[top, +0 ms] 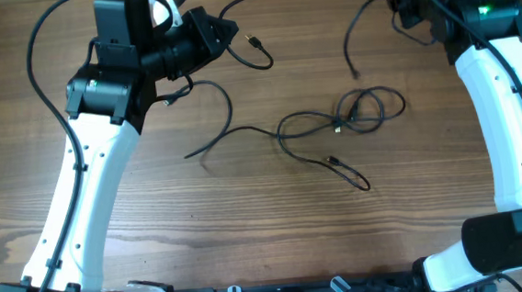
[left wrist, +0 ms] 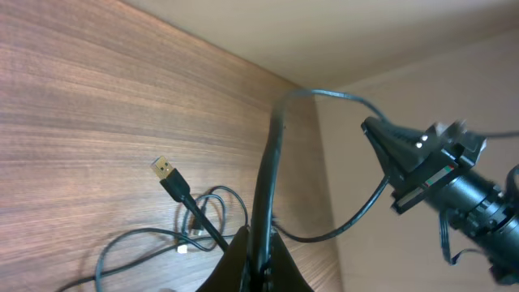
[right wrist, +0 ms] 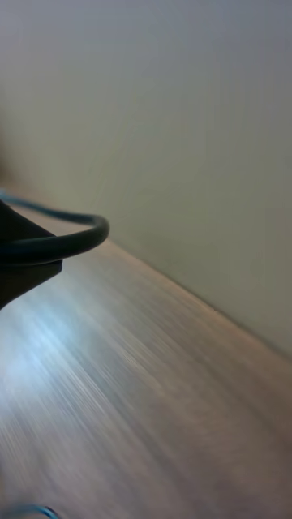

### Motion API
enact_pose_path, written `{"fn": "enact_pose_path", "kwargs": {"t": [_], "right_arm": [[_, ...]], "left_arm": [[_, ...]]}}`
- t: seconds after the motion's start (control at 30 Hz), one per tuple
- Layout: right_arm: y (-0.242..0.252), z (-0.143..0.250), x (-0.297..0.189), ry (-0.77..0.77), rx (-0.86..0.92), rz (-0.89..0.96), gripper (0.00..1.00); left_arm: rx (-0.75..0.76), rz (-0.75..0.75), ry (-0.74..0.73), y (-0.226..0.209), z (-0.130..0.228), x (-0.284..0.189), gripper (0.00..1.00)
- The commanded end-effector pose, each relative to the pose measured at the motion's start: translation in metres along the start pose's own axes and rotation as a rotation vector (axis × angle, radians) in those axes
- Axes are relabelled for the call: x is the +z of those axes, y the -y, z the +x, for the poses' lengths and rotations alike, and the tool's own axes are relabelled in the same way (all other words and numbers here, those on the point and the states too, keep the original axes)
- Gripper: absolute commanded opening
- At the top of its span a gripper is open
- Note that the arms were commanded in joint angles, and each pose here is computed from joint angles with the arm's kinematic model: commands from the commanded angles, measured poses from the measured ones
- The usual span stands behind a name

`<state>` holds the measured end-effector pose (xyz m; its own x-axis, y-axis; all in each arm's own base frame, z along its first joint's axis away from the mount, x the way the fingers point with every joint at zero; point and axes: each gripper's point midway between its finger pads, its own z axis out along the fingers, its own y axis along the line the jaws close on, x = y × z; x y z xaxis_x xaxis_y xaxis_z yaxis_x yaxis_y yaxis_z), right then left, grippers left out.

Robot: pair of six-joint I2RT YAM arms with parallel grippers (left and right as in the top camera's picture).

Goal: Untangle cables

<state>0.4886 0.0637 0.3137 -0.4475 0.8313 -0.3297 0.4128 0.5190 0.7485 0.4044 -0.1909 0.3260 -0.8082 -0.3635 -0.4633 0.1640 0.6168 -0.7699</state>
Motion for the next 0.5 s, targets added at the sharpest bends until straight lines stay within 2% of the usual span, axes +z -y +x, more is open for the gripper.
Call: {"fn": "enact_pose_path", "kwargs": {"t": [0.0,0.07,0.13,0.23,0.37,0.43,0.47], "right_arm": [[-0.020,0.030,-0.003,-0.145,-0.579,-0.164,0.08],[-0.031,0.058,-0.012,-0.265,-0.754,-0.313,0.12],[-0.034,0.074,-0.019,-0.330,-0.800,-0.383,0.13],[-0.028,0.079,-0.020,-0.366,-0.769,-0.365,0.13],[-0.019,0.091,-0.016,-0.436,-0.679,-0.326,0.12],[-0.018,0.102,-0.014,-0.490,-0.671,-0.353,0.11],[-0.014,0.104,-0.007,-0.507,-0.651,-0.342,0.09]], "left_arm": [[0.188,0.002,-0.017,0.006,0.009,0.008,0.04],[0.252,0.013,-0.040,0.011,0.017,0.014,0.04],[0.294,0.032,-0.072,0.018,0.029,0.026,0.04],[0.310,0.051,-0.113,0.022,0.043,0.046,0.07],[0.256,0.057,-0.145,0.019,0.052,0.069,0.09],[0.265,0.080,-0.145,0.024,0.054,0.077,0.14],[0.272,0.091,-0.141,0.027,0.054,0.079,0.22]]}}
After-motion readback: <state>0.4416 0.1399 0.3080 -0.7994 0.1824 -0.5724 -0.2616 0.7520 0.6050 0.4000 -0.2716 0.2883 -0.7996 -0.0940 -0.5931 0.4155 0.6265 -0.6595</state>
